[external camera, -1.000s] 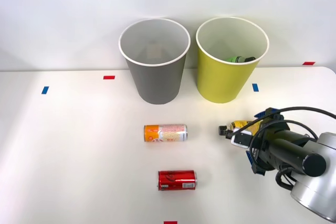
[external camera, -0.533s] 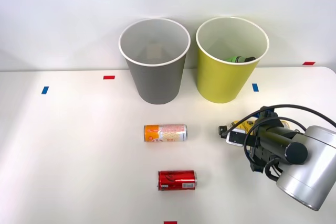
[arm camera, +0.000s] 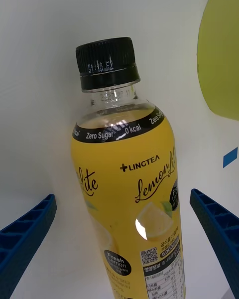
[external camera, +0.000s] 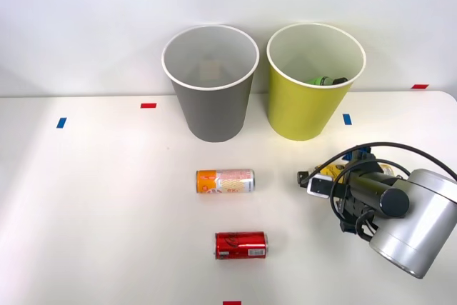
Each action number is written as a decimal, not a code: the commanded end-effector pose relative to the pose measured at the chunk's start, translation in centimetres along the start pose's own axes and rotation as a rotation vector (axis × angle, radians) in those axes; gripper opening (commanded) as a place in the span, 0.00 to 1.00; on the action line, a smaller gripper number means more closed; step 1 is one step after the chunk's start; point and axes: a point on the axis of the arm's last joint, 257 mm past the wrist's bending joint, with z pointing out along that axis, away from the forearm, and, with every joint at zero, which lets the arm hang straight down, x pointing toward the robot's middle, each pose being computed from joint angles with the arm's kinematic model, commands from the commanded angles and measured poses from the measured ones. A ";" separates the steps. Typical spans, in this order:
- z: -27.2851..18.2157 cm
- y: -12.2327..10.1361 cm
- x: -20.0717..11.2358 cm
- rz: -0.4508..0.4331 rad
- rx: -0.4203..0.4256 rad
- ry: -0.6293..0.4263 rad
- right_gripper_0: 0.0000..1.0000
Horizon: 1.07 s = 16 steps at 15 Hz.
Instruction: Put cans in the gray bin, plastic bottles in the light green bin
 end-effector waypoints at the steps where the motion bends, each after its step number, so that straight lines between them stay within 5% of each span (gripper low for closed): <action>1: 0.6 0.0 -0.4 -0.001 0.003 -0.019 1.00; 4: 0.6 -0.2 -1.1 -0.025 0.009 -0.035 0.89; 7: 0.6 0.0 -1.2 -0.059 0.006 -0.038 0.52; 10: 0.6 -0.2 -1.1 -0.065 0.014 -0.035 0.00; 13: 0.6 -0.3 -1.6 -0.052 0.022 -0.060 0.00; 16: 0.3 -1.1 -3.6 0.100 0.055 -0.170 0.00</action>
